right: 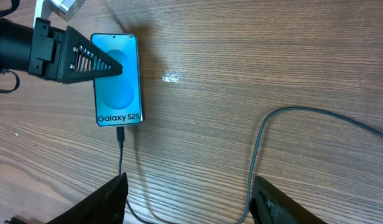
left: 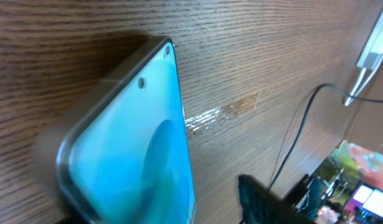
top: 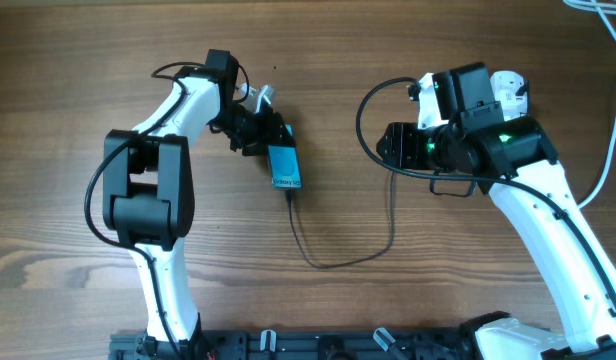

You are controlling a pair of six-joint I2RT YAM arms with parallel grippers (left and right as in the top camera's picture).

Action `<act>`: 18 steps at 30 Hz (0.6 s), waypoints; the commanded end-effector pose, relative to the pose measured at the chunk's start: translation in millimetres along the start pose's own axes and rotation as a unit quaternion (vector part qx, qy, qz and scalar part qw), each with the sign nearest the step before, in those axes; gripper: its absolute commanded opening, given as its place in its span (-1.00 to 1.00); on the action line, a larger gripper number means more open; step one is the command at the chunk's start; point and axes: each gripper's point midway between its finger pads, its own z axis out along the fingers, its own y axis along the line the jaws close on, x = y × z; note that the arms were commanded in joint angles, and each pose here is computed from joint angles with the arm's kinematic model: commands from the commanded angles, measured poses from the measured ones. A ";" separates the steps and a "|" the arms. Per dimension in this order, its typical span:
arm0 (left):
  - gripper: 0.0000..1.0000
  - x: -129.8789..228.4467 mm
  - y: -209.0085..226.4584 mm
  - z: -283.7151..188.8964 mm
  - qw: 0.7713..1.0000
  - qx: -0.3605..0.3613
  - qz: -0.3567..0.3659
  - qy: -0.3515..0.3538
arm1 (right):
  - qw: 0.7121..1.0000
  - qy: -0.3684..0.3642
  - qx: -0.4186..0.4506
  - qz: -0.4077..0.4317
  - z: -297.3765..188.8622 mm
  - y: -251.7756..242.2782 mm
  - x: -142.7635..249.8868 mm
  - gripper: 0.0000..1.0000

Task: Plug charger to phone and switch on socket
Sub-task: 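Lay the phone flat on the table with the left gripper and release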

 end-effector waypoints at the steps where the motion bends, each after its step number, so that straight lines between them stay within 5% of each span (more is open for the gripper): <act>1: 0.28 0.9 9.9 1.5 1.000 -0.021 -0.002 0.003 | 1.000 -0.014 0.005 -0.008 -6.4 0.2 -7.1 0.32; 18: 0.73 5.0 36.4 -1.7 0.995 -0.098 -0.010 0.008 | 1.000 -0.013 0.007 -0.008 -6.3 -0.7 -6.4 0.42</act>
